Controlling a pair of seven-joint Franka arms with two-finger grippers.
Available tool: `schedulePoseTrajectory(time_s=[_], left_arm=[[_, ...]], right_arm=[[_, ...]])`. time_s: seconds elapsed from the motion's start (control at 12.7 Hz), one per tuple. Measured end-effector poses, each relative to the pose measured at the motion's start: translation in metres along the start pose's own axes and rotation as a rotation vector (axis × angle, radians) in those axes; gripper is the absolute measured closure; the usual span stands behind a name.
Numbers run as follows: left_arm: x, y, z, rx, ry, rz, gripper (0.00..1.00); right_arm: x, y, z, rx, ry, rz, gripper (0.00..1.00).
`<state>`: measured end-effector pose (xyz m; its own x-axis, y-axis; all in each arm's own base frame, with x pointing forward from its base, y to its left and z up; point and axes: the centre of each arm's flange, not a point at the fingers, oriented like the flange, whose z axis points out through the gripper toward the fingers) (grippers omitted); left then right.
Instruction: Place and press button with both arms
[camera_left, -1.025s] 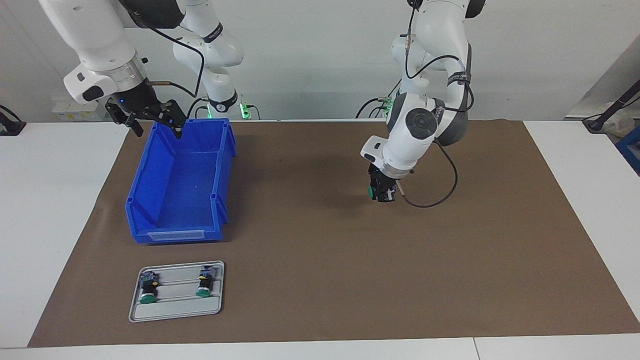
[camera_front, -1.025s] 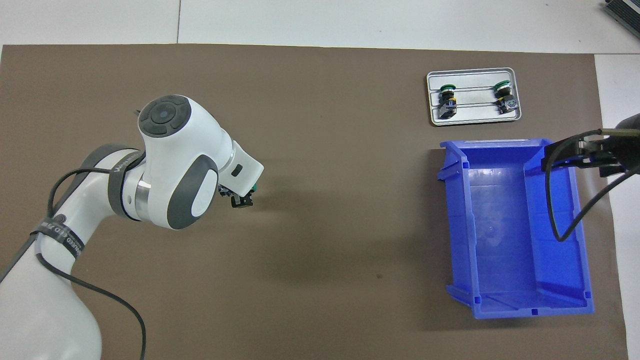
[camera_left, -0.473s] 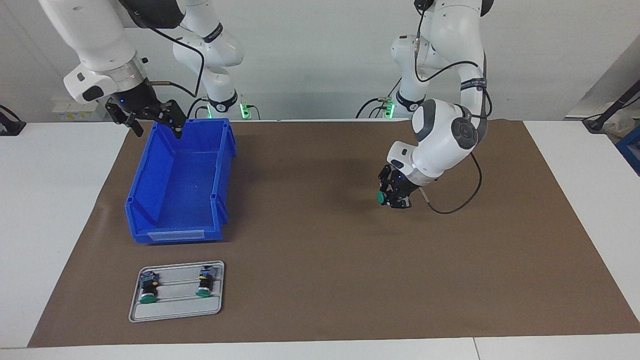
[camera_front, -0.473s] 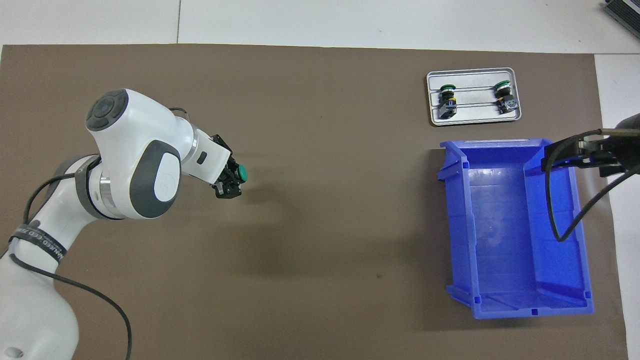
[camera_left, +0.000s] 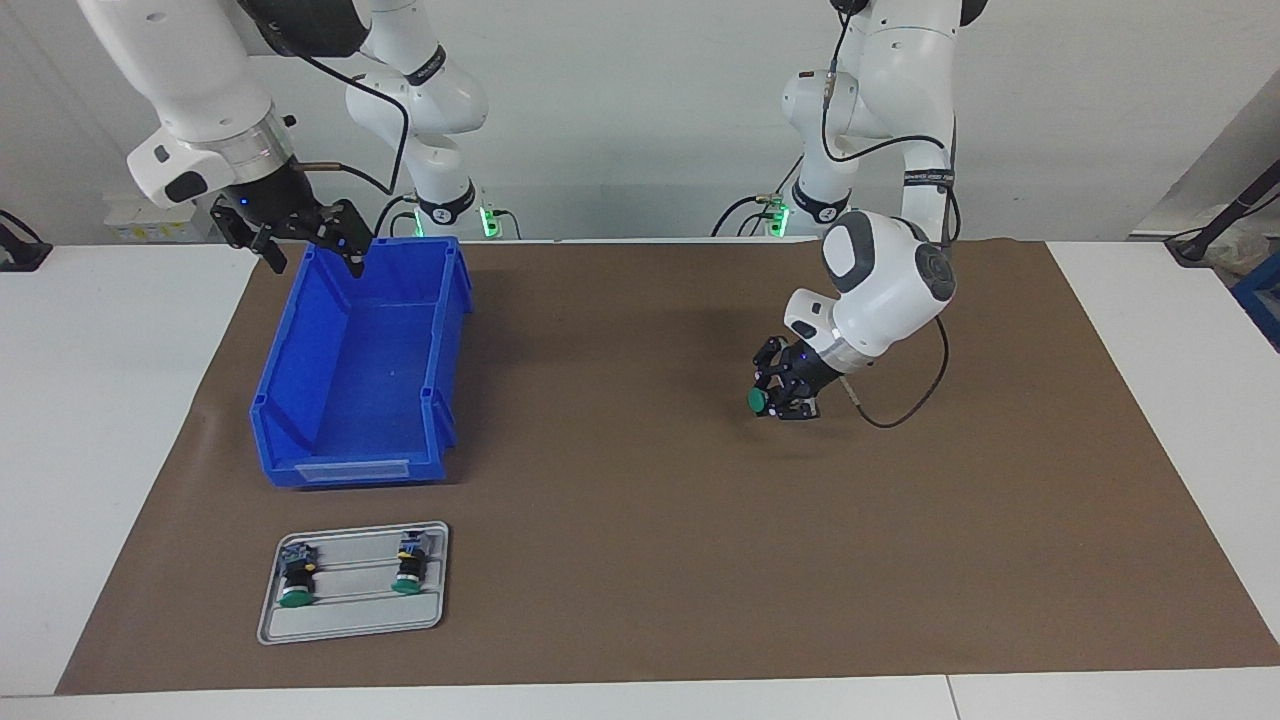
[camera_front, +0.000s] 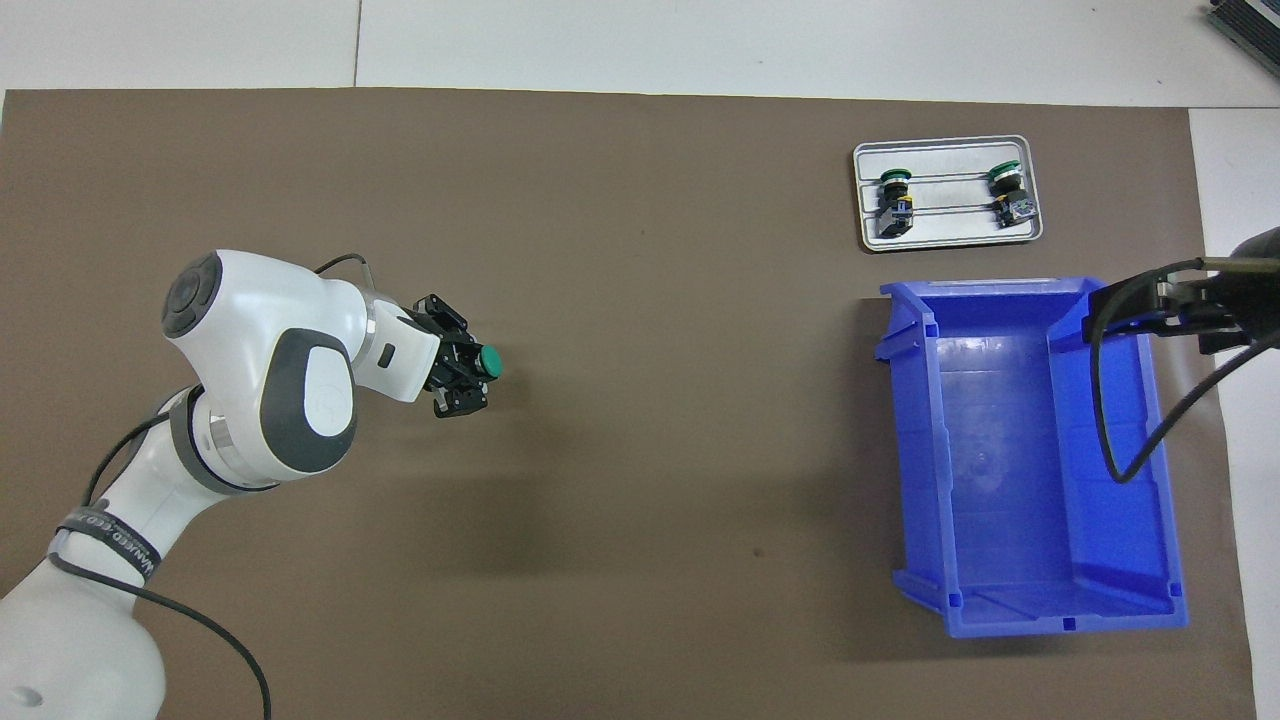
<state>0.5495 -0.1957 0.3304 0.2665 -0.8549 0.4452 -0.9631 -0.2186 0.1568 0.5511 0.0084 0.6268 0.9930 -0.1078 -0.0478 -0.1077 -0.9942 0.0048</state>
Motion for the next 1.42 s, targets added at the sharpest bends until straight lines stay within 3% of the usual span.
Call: schedulePoseTrajectory(time_s=[0.63, 1.42], left_arm=[[-0.028, 0.016, 0.01, 0.026, 0.163, -0.049, 0.66], [-0.053, 0.042, 0.02, 0.075, 0.417, -0.1, 0.66]], right_arm=[[0.0, 0.0, 0.0, 0.0, 0.0, 0.0, 0.0], [0.0, 0.0, 0.0, 0.0, 0.0, 0.0, 0.0]])
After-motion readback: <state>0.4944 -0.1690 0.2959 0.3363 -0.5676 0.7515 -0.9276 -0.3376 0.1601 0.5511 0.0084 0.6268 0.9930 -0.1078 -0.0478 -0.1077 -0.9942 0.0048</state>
